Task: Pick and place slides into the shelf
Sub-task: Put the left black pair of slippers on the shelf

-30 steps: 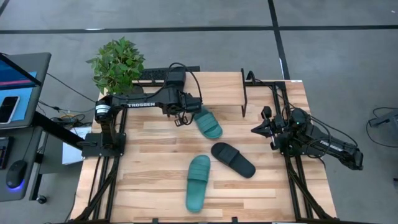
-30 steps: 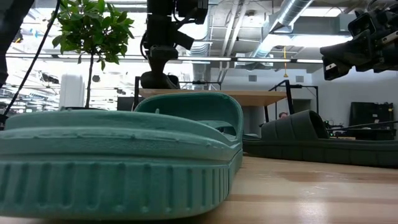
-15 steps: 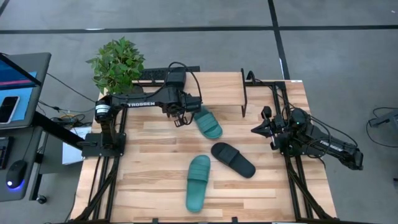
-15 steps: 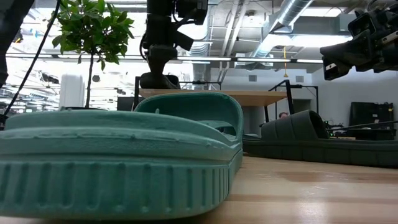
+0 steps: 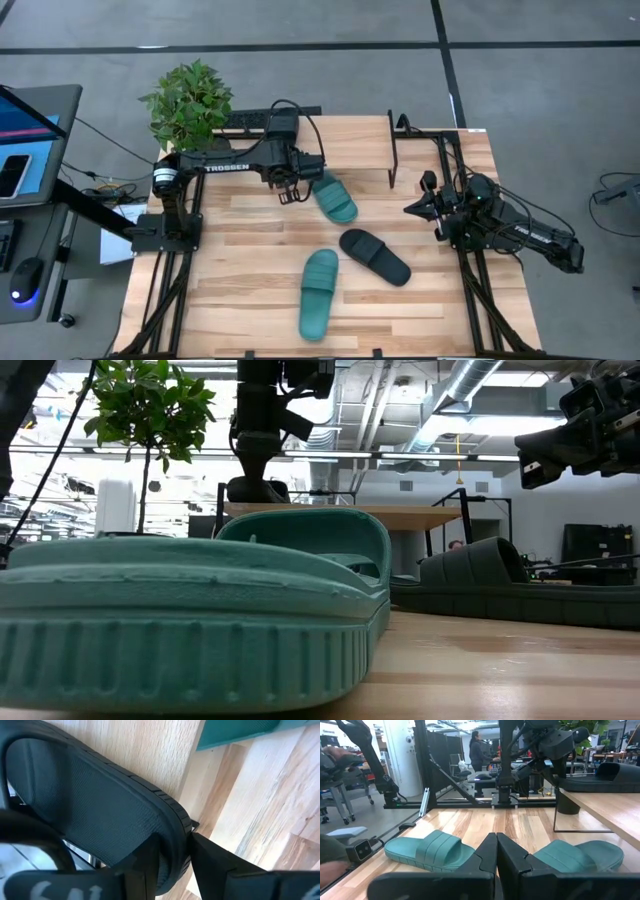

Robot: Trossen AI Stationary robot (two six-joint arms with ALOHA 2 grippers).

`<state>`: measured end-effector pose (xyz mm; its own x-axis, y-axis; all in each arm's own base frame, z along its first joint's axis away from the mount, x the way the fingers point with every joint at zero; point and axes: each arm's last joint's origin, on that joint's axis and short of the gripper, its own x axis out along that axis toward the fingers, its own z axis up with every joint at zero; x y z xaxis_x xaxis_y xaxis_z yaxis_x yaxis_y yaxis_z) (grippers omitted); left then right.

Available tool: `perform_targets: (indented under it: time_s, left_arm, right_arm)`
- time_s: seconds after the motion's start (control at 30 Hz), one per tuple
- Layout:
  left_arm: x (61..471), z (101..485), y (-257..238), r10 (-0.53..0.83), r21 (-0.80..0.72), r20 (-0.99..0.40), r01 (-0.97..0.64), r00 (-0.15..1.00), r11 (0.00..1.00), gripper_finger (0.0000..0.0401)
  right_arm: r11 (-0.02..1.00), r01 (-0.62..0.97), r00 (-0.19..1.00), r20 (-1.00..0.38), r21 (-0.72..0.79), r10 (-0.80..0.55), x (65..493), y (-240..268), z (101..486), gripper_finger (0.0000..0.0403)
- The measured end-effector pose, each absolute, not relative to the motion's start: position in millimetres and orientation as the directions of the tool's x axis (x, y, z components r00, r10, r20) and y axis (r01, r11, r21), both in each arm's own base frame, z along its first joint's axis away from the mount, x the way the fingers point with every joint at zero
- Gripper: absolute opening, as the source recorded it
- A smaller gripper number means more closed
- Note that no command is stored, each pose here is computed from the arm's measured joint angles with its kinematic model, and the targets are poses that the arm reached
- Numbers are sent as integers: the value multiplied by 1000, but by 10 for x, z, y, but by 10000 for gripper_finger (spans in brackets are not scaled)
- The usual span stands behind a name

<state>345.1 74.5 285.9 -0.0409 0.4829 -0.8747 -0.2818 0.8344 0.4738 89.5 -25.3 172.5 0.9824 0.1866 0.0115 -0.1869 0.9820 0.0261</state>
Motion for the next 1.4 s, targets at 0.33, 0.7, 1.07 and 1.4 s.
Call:
perform_targets:
  time_s: [0.33,0.7,1.07,1.4]
  left_arm:
    - [3453,2859,745,483,473,-875,-284,-39,834,94]
    - [3453,2857,744,479,468,-877,-290,-39,835,94]
    - [3470,2852,739,445,426,-895,-329,-17,843,94]
    - [3446,2850,728,437,428,-899,-295,-39,854,147]
  right_arm:
    - [982,-187,982,11,26,187,895,-253,1724,0]
    - [982,-187,982,11,26,187,895,-253,1724,0]
    - [982,-187,982,11,26,187,895,-253,1724,0]
    - [982,-187,982,11,26,187,895,-253,1725,0]
